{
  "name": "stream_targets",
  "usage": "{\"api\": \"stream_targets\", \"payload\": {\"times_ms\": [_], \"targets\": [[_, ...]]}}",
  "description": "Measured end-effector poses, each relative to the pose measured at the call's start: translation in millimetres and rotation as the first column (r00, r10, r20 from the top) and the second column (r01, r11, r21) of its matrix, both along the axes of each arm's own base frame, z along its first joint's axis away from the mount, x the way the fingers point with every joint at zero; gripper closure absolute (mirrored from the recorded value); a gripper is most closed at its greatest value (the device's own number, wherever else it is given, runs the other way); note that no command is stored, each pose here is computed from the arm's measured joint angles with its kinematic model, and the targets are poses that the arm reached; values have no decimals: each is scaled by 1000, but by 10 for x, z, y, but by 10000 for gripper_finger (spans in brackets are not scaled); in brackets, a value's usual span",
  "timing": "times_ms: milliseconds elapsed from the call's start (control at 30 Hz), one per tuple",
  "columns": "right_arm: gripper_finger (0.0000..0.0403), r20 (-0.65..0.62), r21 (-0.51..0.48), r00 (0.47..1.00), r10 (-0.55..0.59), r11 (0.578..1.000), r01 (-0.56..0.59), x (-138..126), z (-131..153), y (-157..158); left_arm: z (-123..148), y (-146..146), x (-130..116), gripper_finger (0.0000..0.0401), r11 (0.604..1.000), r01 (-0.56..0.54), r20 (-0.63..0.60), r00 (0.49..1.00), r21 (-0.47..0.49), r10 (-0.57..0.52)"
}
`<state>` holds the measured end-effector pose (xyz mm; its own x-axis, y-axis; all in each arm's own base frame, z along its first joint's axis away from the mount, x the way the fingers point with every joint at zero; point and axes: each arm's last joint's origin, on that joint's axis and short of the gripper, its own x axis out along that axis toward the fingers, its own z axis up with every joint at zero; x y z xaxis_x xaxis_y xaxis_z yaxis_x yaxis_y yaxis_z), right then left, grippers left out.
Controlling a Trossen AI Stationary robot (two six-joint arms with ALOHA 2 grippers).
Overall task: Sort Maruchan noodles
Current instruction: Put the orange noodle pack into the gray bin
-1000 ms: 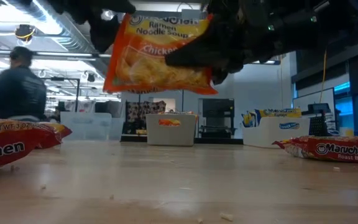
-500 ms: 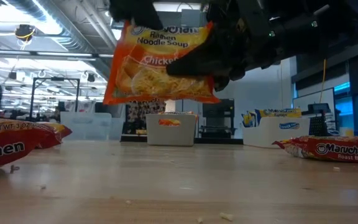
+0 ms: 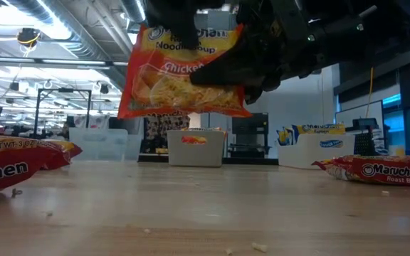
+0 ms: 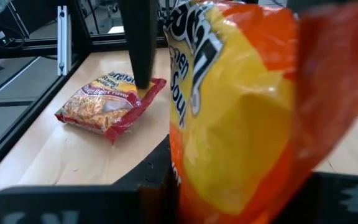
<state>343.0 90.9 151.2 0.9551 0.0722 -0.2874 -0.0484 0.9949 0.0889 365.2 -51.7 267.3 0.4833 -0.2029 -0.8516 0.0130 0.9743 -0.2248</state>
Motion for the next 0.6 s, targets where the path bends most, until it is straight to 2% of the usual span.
{"api": "stream_targets", "payload": {"times_ms": [100, 400, 500, 600], "targets": [[306, -2, 0, 1000, 0, 1000, 0, -1, -1, 0, -141, 3, 26, 144, 1000, -9, -67, 998, 24, 10], [304, -1, 1, 1000, -2, 1000, 2, 0, 0, 0, -157, 3, 39, 233, 1000, -2, -64, 998, 27, 3], [282, 6, 11, 1000, -4, 1000, 4, 1, 7, -1, -151, 5, 36, 258, 999, 7, -60, 998, 39, -5], [235, -3, 29, 1000, -9, 1000, 9, -4, 11, -1, -151, 7, 36, 271, 998, 20, -56, 998, 59, -16]]}}
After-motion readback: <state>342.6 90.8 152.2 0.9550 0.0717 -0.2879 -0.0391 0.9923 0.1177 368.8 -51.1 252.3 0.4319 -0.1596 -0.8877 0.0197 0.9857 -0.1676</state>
